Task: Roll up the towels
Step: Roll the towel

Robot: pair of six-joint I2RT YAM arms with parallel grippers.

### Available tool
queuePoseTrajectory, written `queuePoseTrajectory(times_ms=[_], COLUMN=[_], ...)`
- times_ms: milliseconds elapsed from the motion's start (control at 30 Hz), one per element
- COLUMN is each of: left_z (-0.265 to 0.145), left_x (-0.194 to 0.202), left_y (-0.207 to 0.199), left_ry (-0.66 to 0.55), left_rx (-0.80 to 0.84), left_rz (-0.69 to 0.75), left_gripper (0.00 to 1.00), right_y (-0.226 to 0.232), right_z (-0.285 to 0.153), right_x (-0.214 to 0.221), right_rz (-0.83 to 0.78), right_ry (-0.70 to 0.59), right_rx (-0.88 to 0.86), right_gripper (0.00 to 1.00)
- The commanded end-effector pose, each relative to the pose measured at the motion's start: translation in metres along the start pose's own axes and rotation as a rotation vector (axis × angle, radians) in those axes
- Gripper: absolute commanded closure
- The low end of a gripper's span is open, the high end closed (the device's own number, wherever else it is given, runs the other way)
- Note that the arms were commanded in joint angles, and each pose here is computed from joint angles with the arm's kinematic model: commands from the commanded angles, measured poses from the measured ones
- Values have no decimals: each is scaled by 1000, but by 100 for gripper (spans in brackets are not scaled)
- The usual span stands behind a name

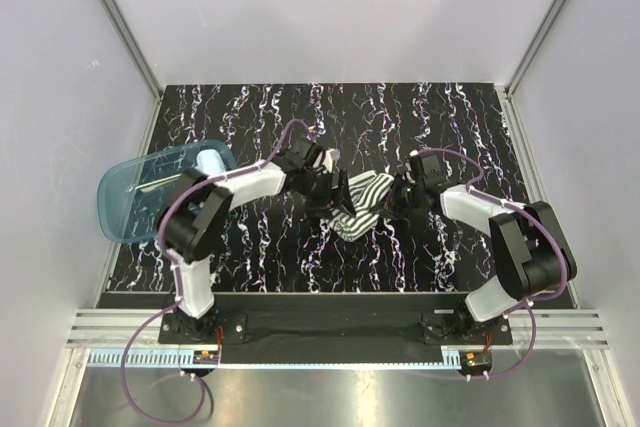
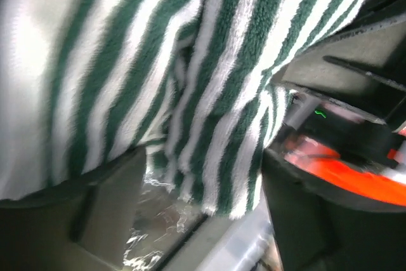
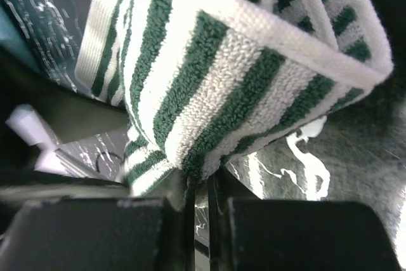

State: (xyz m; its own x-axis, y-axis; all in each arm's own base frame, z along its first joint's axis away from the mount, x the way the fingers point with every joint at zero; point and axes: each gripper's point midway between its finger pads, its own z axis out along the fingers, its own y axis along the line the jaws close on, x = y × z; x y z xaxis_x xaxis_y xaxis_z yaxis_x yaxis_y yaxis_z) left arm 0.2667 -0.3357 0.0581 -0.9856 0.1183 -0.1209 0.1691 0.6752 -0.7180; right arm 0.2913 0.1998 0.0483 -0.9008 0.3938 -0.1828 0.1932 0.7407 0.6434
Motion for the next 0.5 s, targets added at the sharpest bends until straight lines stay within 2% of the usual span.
queuePoseTrajectory(times_ms=[0, 33, 67, 100, 167, 233, 333, 467], left_z=[-38, -59, -68, -75, -98, -108, -104, -86], left_x=[-26, -34, -38, -34, -36, -32, -12, 10], left_y=[27, 10, 7, 4, -26, -46, -77, -98], left_ry=[-225, -322, -410, -455, -584, -650, -710, -720], left_rx=[-324, -330, -406, -432, -460, -479, -536, -553], left_rz=[138, 188, 241, 273, 377, 454, 653, 795], left_gripper=[10, 9, 7, 5, 5, 6, 6, 6], right_y=[-27, -25, -25, -24, -23, -20, -16, -12], right_z=[-2, -2, -2, -2, -2, -2, -2, -5], right_x=[7, 8, 8, 8, 9, 9, 11, 12], right_rz=[-3, -12, -11, -14, -19, -25, -32, -40], right_ry=[29, 33, 39, 41, 50, 53, 67, 74], right_rx=[146, 147, 154, 158, 164, 163, 168, 170], right_gripper=[100, 100, 100, 100, 100, 100, 100, 100])
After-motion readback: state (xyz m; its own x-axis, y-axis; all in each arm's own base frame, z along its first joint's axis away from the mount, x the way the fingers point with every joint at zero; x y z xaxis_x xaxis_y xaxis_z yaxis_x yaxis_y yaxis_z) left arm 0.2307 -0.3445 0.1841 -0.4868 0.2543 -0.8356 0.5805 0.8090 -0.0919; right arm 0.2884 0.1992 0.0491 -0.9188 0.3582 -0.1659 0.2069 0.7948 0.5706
